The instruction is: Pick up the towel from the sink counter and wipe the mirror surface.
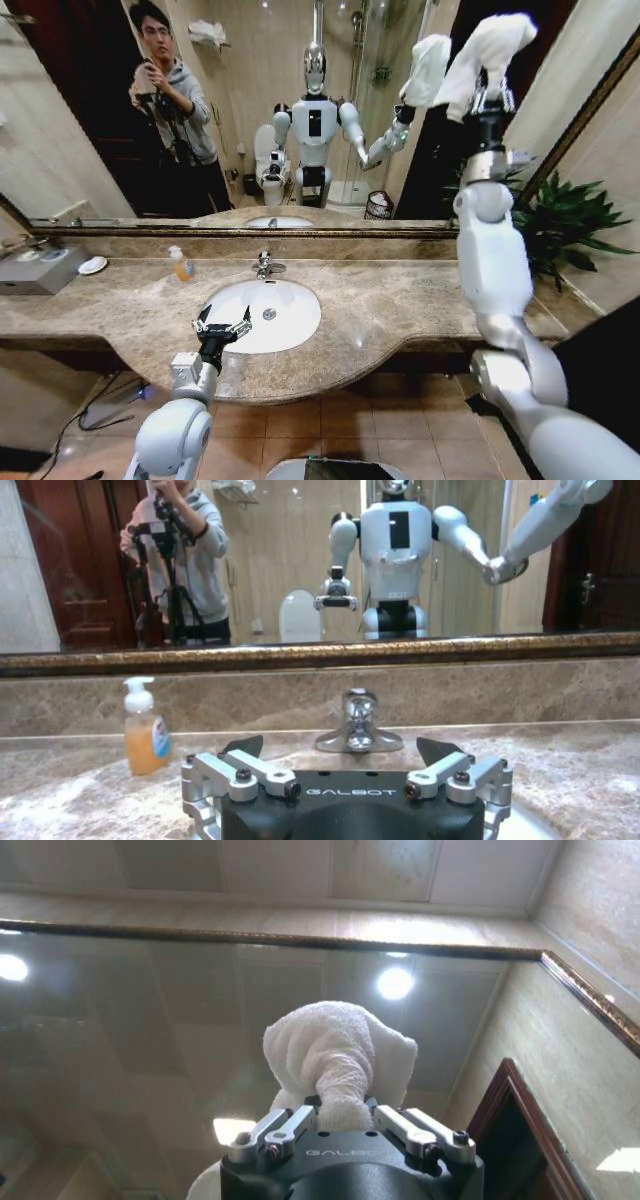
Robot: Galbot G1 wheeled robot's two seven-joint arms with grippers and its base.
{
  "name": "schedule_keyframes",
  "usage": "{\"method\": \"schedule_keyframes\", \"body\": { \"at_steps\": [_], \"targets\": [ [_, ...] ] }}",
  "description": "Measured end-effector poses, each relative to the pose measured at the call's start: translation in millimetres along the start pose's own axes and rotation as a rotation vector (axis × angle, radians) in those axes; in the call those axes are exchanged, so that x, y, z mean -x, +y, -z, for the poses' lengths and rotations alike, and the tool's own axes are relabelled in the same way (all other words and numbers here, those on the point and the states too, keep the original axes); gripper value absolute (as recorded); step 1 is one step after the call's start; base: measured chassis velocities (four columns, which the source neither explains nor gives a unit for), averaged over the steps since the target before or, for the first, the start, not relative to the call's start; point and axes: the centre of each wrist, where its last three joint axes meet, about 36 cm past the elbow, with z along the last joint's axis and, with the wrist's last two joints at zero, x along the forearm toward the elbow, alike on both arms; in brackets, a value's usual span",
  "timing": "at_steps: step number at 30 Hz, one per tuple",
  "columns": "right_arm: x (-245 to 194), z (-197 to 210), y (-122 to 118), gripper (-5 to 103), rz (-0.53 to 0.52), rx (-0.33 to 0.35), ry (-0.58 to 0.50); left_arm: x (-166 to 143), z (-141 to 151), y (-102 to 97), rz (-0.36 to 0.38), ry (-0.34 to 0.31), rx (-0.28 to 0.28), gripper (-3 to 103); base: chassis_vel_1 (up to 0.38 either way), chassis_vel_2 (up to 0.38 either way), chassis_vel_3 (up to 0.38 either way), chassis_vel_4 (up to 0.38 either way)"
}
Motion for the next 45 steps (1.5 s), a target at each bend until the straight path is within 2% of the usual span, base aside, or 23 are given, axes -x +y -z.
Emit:
{"method": "schedule_keyframes", "body": {
  "at_steps": [6,9,10,12,13,17,18,21,24,29,32,33,35,36,37,39,40,41,43,45],
  "targets": [
    [15,-20,25,15,-0.008,0.026,0.017,0,0,0.0,0.0,0.0,0.0,100,0.0,0.0,0.0,0.0],
    [13,-35,53,15,0.008,0.053,0.039,0,0,0.0,0.0,0.0,0.0,100,0.0,0.0,0.0,0.0],
    [13,-35,53,15,0.008,0.053,0.039,0,0,0.0,0.0,0.0,0.0,100,0.0,0.0,0.0,0.0],
    [12,-41,84,15,0.042,0.071,0.045,0,0,0.0,0.0,0.0,0.0,100,0.0,0.0,0.0,0.0],
    [12,-41,84,15,0.042,0.071,0.045,0,0,0.0,0.0,0.0,0.0,100,0.0,0.0,0.0,0.0],
    [8,-42,142,15,0.13,0.098,0.039,0,0,0.0,0.0,0.0,0.0,100,0.0,0.0,0.0,0.0],
    [8,-42,142,15,0.13,0.098,0.039,0,0,0.0,0.0,0.0,0.0,100,0.0,0.0,0.0,0.0],
    [6,-43,177,15,0.208,0.101,0.028,0,0,0.0,0.0,0.0,0.0,100,0.0,0.0,0.0,0.0],
    [9,-47,189,15,0.23,0.103,0.029,0,0,0.0,0.0,0.0,0.0,100,0.0,0.0,0.0,0.0],
    [20,-56,180,15,0.212,0.097,0.057,0,0,0.0,0.0,0.0,0.0,100,0.0,0.0,0.0,0.0],
    [23,-58,149,15,0.148,0.081,0.087,0,0,0.0,0.0,0.0,0.0,100,0.0,0.0,0.0,0.0],
    [23,-58,149,15,0.148,0.081,0.087,0,0,0.0,0.0,0.0,0.0,100,0.0,0.0,0.0,0.0],
    [21,-56,128,15,0.085,0.063,0.107,0,0,0.0,0.0,0.0,0.0,100,0.0,0.0,0.0,0.0],
    [18,-56,108,15,0.021,0.043,0.127,0,0,0.0,0.0,0.0,0.0,100,0.0,0.0,0.0,0.0],
    [18,-56,108,15,0.021,0.043,0.127,0,0,0.0,0.0,0.0,0.0,100,0.0,0.0,0.0,0.0],
    [15,-56,86,15,-0.051,0.028,0.152,0,0,0.0,0.0,0.0,0.0,100,0.0,0.0,0.0,0.0],
    [14,-56,66,15,-0.11,0.022,0.181,0,0,0.0,0.0,0.0,0.0,100,0.0,0.0,0.0,0.0],
    [14,-56,66,15,-0.11,0.022,0.181,0,0,0.0,0.0,0.0,0.0,100,0.0,0.0,0.0,0.0],
    [11,-58,48,15,-0.172,0.02,0.223,0,0,0.0,0.0,0.0,0.0,100,0.0,0.0,0.0,0.0],
    [9,-59,46,15,-0.185,0.025,0.234,0,0,0.0,0.0,0.0,0.0,100,0.0,0.0,0.0,0.0]
  ]
}}
